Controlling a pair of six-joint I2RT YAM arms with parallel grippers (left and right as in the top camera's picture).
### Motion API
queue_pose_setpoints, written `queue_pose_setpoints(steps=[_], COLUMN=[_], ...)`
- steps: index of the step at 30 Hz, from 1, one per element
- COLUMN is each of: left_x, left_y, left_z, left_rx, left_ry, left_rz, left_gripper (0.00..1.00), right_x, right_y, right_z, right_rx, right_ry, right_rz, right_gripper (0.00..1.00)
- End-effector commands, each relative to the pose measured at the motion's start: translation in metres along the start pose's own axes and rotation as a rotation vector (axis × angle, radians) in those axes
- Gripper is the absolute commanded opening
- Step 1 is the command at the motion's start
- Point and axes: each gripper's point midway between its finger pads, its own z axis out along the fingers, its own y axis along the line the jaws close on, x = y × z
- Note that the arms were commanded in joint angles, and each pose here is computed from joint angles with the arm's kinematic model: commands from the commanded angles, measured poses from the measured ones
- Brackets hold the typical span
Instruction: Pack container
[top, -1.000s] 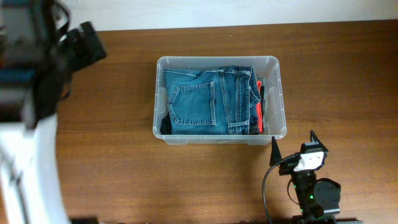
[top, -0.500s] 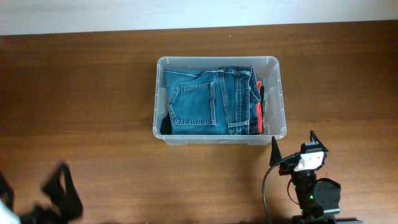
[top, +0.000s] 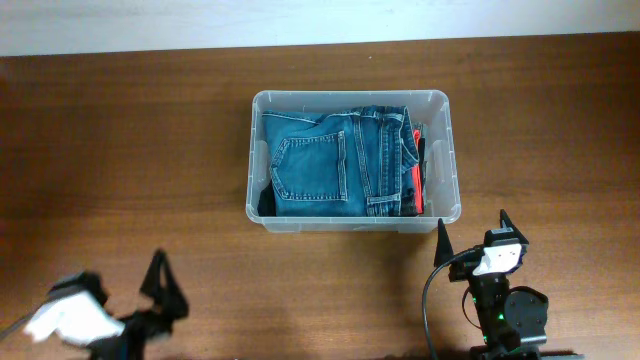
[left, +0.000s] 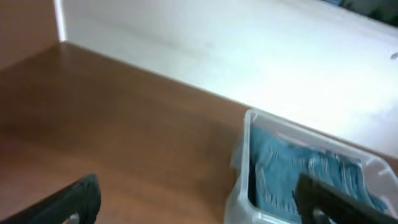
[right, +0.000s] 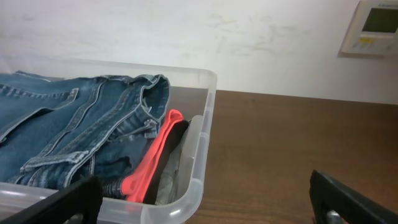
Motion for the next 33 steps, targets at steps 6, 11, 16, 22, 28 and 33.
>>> queue_pose_setpoints(steps=[6,11,16,22,28,33], left_x=[0.03,0.044,0.054,0.063,0.073,0.085], left_y=[-0.015,-0.016,-0.014,-0.02,-0.019,-0.016], left_z=[0.064,0.075,0.08,0.083,0.087,0.094], left_rx=[0.156,0.209,0.223,0.242,0.241,0.232], left_ry=[-0.158,-0.228,-0.297,-0.354,-0.367,-0.343], left_rz=[-0.02,-0.022,0.053,0.212,0.281,0.308], left_gripper=[0.99,0.99,0.99,0.99,0.99,0.99], right_x=[0.002,0.002,0.002,0.002,0.002,0.002], right_y=[-0.003,-0.003,-0.003,-0.003,-0.003,-0.003], right_z=[0.0,0.0,0.0,0.0,0.0,0.0], right_rx=[0.017,0.017,0.017,0.017,0.017,0.017], right_ry=[0.002,0.002,0.002,0.002,0.002,0.002], right_rz=[0.005,0.005,0.005,0.005,0.005,0.005], right_gripper=[0.98,0.98,0.98,0.98,0.98,0.98])
